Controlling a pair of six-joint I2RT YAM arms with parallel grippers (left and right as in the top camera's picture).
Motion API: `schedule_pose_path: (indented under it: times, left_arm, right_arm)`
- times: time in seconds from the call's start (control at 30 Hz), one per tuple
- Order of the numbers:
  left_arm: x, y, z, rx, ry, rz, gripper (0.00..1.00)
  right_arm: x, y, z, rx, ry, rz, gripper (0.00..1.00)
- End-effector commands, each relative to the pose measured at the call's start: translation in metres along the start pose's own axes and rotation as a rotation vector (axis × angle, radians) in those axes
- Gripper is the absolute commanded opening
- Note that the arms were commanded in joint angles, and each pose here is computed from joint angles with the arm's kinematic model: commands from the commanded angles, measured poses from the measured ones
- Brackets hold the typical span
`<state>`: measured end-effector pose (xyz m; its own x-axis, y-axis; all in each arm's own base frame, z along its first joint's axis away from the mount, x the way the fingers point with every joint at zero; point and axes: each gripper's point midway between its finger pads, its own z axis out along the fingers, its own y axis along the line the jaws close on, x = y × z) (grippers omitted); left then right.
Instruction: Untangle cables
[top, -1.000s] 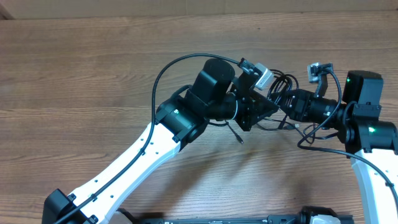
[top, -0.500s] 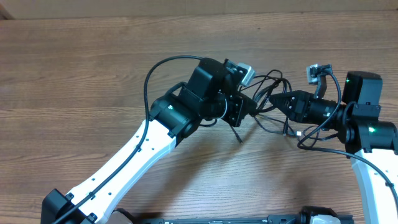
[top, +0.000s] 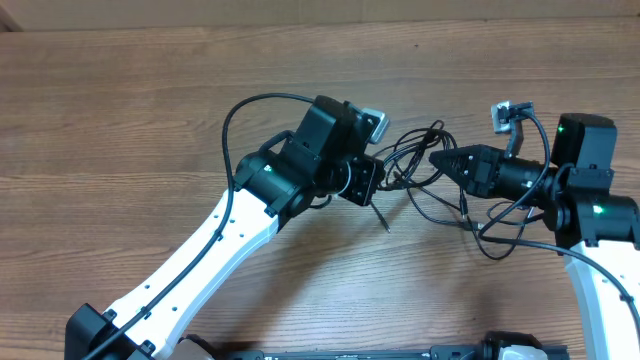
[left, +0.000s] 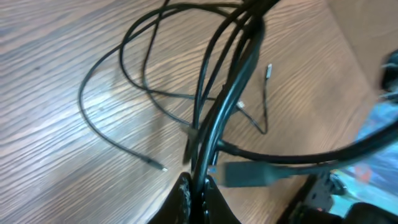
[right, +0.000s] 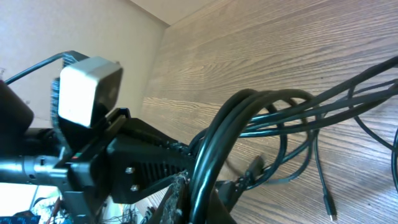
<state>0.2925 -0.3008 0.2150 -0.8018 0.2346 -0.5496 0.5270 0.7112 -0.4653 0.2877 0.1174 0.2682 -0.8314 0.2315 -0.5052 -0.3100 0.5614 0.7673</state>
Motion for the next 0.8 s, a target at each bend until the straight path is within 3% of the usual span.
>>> schedule_pose_path:
  times: [0.0,0.3,0.43,0.5,0.53,0.77]
  left_arm:
    - [-0.007,0.022,-0.005,-0.113,-0.026,0.024,0.04]
    - [-0.005,0.026,-0.005,-0.134,-0.018,0.03,0.04]
    - [-0.005,0.02,-0.005,-0.101,-0.016,0.032,0.04]
    - [-0.005,0.02,-0.005,-0.1,-0.018,0.033,0.04]
    - [-0.005,0.02,-0.005,-0.1,-0.018,0.033,0.04]
    - [-0.009,0.008,-0.004,-0.04,-0.03,0.043,0.04]
  right_arm:
    - [-0.001,0.014,-0.007,-0.029,-0.023,-0.044,0.04]
    - [-0.002,0.014,-0.008,-0.027,-0.024,-0.046,0.04]
    - [-0.002,0.011,-0.007,-0.009,-0.029,-0.044,0.31]
    - [-0.002,0.01,-0.007,-0.004,-0.029,-0.042,0.57]
    - [-0.002,0.009,-0.008,-0.001,-0.03,-0.042,0.63]
    - [-0.003,0.002,-0.008,0.04,-0.036,-0.032,0.68]
